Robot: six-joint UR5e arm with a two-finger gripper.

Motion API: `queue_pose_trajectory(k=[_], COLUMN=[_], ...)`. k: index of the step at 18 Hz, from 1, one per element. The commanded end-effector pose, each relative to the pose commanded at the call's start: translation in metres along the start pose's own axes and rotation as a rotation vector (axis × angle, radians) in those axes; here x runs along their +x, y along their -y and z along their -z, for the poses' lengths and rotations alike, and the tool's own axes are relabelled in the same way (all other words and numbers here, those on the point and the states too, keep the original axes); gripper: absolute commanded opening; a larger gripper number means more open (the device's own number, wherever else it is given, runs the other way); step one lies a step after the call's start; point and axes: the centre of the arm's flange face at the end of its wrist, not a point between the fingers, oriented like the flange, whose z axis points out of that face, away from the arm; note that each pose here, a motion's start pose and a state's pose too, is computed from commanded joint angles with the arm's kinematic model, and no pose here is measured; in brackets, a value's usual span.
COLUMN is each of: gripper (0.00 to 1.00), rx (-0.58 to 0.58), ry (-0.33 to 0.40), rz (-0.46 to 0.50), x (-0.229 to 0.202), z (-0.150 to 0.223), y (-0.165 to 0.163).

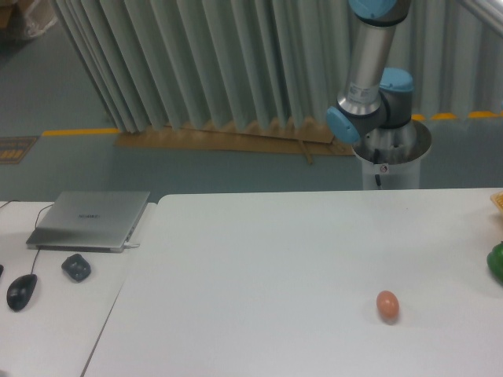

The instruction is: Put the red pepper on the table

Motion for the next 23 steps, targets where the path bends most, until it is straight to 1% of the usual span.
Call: queue_pose_trajectory(k=[3,5,8,10,11,13,16,18,20,21,22,23], gripper=[1.0,1.0,1.0,1.0,1.0,1.0,1.0,1.0,1.0,1.0,1.0,1.0], rx=[0.036,0.059,0.055,0.062,0.051,0.049,0.043,0.036,0.04,0.08,0.127,0.12], ry=[0.03,0.051,0.05,0.048,0.049,0.037,0.027,0.023,0.053,0.07,0.161,0.208], rz=[0.02,0.019,0.014,-0.009,-0.025,-0.063,-0.069,-0.059,-0.014,0.03,0.114,0.216], x=[0.008,0.004,-0.004,-0.012,-0.017,-0.033,-0.033,-0.026,-0.013,0.005,0.026,0.055], z=[0.001,-0.005,-0.004,-0.009,-0.005,-0.01,-0.007,-0.004,0.01,0.012,0.021,0.035], y=[-0.01,-0.008,-0.004,0.002,0.004,0.017,0.019,0.012,-0.01,-0.026,-0.043,-0.071])
